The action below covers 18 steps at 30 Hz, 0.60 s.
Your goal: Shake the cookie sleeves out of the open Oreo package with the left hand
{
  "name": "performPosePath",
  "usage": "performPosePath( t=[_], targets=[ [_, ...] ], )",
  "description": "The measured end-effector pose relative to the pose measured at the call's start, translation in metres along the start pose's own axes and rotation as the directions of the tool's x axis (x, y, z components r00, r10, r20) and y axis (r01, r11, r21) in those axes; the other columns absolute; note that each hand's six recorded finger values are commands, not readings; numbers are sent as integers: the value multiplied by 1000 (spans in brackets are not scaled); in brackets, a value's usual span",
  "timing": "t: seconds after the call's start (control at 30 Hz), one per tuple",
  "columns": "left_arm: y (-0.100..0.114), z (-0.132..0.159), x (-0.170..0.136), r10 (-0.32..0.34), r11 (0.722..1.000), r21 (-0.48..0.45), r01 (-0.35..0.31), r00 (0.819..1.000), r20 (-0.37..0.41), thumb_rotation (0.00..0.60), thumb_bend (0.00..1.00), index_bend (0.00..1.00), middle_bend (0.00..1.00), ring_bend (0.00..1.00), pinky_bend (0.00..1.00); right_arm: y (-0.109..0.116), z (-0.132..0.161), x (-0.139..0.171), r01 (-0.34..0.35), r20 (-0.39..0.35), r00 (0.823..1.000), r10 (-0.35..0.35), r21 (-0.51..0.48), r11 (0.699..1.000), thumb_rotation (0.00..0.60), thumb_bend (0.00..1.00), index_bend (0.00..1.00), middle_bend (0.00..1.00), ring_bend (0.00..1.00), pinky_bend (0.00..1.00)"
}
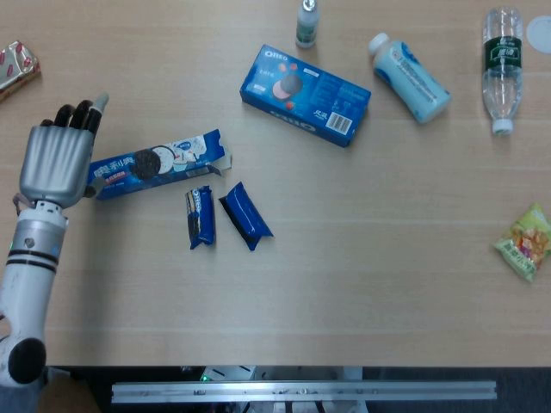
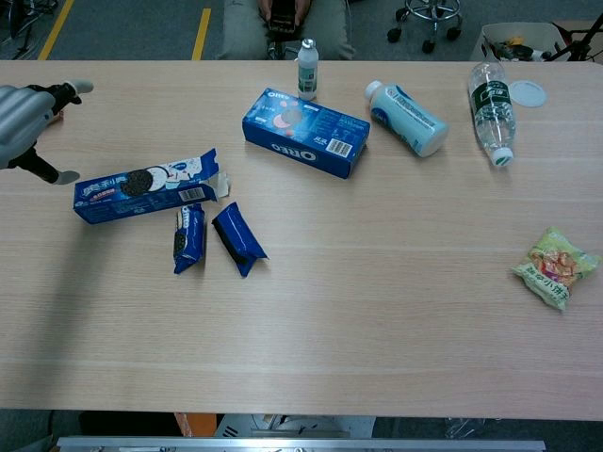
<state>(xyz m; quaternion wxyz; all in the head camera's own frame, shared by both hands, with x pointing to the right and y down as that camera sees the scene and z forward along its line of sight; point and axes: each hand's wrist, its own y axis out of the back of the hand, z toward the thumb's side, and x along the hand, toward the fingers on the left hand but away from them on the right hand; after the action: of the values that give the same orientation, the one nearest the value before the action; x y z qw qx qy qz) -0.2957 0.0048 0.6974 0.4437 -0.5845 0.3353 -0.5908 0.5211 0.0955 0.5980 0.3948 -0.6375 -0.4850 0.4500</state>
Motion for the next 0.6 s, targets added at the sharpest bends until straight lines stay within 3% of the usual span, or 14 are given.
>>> performPosePath(
  t=[0.33, 0.6],
  targets=[
    [17, -19, -55, 156, 986, -60, -153, 987, 41, 600, 167, 119, 205, 196, 431, 5, 0, 6, 7, 7, 1000, -7, 7, 1000, 600, 304, 694, 566, 601, 616],
    [19, -37, -84, 186, 980, -71, -185, 983, 8, 600, 167, 121, 206, 197, 421, 8, 0, 12, 6, 10, 1000, -7, 13, 1000, 600, 304, 694, 566, 601, 616]
  ],
)
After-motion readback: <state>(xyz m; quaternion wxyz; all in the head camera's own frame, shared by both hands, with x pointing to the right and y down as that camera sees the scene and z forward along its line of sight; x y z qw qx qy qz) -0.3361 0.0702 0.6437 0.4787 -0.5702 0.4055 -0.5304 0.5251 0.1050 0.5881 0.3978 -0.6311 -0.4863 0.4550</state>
